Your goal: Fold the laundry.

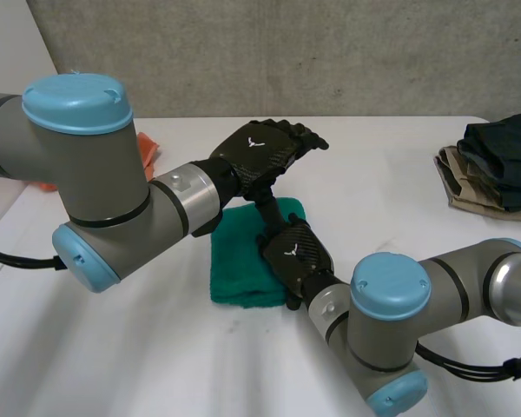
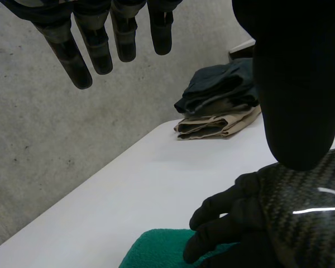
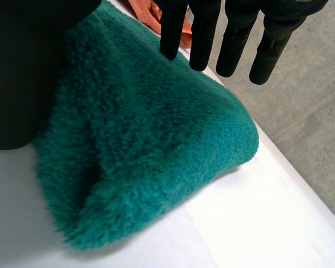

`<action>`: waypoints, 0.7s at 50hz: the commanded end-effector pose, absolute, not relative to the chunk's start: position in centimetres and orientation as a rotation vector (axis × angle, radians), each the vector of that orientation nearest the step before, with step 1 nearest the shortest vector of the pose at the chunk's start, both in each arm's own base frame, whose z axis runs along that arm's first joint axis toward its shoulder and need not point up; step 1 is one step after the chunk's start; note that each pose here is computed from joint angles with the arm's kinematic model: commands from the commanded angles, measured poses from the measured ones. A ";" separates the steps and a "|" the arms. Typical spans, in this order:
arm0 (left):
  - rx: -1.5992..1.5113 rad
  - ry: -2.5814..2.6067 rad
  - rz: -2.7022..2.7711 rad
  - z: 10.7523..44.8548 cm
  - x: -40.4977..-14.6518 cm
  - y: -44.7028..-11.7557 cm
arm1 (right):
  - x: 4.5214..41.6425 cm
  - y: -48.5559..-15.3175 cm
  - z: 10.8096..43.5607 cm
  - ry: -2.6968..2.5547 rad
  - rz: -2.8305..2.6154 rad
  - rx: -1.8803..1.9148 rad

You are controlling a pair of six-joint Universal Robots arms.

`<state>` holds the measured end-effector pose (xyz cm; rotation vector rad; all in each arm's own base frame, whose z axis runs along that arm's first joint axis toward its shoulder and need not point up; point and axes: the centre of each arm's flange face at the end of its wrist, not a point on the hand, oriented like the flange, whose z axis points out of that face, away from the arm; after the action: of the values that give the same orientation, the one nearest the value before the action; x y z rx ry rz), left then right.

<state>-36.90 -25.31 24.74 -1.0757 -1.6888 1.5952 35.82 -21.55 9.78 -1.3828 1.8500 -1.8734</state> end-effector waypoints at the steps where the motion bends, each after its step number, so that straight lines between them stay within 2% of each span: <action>1: -1.072 -1.690 1.605 24.8 -36.9 -25.4 | 36.4 -22.5 10.2 1.821 -1.922 -1.402; 23: -1.062 -1.695 1.620 25.0 -36.6 -26.0 | 38.0 -24.1 11.1 1.730 -1.977 -1.365; 30: -1.045 -1.694 1.653 25.7 -36.1 -26.7 | 38.4 -26.4 15.5 1.610 -2.159 -1.211; 35: -1.024 -1.662 1.718 27.5 -35.6 -27.3 | 35.8 -31.3 20.2 1.574 -2.340 -1.045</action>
<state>-36.08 -26.72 25.73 -1.0446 -1.6918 1.6550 37.98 -27.11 15.74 -1.2011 1.6222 -2.1684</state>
